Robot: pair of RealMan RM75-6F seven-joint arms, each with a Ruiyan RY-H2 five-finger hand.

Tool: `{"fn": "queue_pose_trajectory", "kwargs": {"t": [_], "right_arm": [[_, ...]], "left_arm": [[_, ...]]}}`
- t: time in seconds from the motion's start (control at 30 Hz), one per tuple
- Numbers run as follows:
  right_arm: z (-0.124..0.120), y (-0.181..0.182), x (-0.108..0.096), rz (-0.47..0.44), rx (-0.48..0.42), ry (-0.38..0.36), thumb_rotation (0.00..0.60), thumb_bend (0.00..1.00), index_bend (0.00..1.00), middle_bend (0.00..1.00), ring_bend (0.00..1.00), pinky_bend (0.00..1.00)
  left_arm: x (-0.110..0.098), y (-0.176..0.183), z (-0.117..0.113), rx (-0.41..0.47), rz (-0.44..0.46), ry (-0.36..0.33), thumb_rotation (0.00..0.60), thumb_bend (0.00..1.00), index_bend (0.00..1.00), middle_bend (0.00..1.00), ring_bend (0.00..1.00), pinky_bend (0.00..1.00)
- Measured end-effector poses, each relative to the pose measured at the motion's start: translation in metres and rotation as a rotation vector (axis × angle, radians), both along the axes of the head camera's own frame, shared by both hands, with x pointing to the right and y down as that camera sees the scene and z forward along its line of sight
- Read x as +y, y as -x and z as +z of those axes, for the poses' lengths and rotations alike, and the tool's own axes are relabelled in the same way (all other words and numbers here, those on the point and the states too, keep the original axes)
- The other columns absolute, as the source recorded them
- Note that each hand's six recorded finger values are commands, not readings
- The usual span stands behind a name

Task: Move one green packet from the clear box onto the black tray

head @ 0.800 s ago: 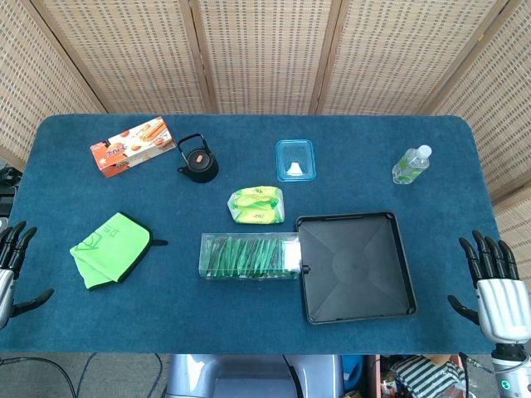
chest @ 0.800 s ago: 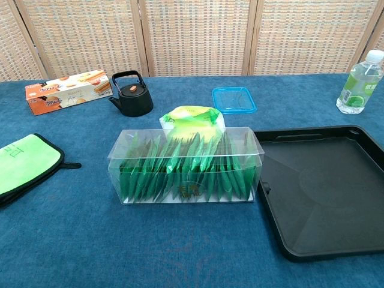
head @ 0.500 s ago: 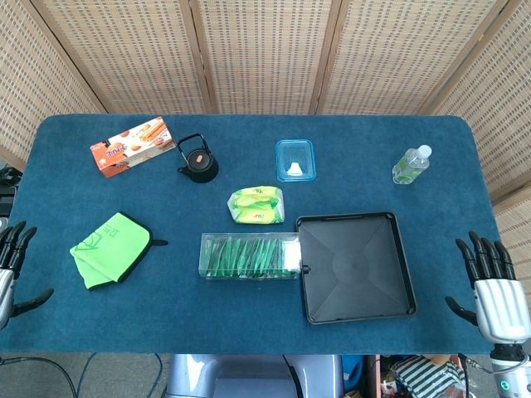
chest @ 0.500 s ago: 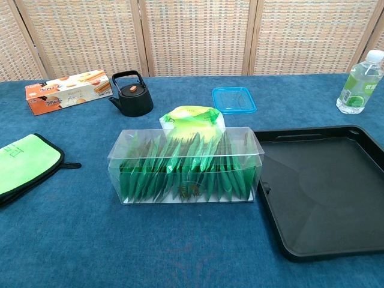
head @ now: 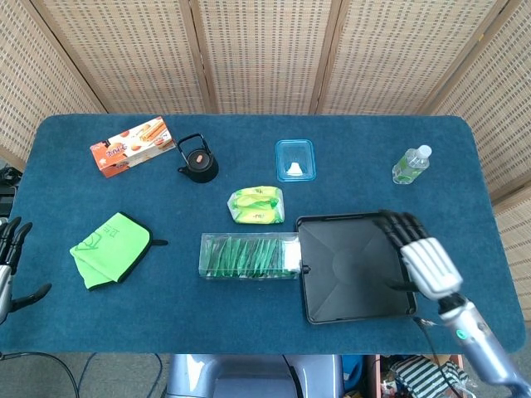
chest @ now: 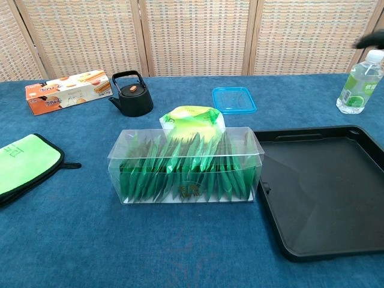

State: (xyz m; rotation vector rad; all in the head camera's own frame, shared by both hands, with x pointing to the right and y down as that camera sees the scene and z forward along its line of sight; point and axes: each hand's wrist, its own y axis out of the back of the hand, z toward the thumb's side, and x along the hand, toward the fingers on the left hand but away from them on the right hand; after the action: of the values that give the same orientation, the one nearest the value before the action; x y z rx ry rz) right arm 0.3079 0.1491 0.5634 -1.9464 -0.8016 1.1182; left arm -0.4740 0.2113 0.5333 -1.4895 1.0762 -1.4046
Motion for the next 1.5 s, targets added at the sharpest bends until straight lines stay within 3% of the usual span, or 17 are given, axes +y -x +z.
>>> {"fn": "queue_pose_trajectory", "kwargs": {"t": [0.23,0.37,0.53,0.9,1.5], "right_arm": [[0.015,0.098,-0.032,-0.181,-0.117,0.114,0.600,0.10,0.05,0.02,0.00,0.00],[0.027,0.135,-0.037,-0.215,-0.139,0.162,0.600,0.15,0.07,0.04,0.00,0.00],[0.044,0.165,-0.040,-0.213,-0.141,0.205,0.600,0.28,0.08,0.06,0.00,0.00],[0.072,0.203,-0.035,-0.219,-0.079,0.233,0.600,0.32,0.12,0.09,0.00,0.01],[0.087,0.207,-0.026,-0.222,-0.024,0.236,0.600,0.38,0.12,0.09,0.00,0.01]], "left_arm": [[-0.005,0.007,0.006,-0.013,-0.028,0.012,0.600,0.06,0.00,0.00,0.00,0.00],[-0.007,0.008,0.007,-0.016,-0.031,0.015,0.600,0.06,0.00,0.00,0.00,0.00],[-0.007,0.008,0.010,-0.021,-0.034,0.025,0.600,0.06,0.00,0.00,0.00,0.00],[-0.009,0.008,0.013,-0.025,-0.035,0.030,0.600,0.06,0.00,0.00,0.00,0.00],[-0.010,0.007,0.015,-0.027,-0.034,0.035,0.600,0.06,0.00,0.00,0.00,0.00]]}}
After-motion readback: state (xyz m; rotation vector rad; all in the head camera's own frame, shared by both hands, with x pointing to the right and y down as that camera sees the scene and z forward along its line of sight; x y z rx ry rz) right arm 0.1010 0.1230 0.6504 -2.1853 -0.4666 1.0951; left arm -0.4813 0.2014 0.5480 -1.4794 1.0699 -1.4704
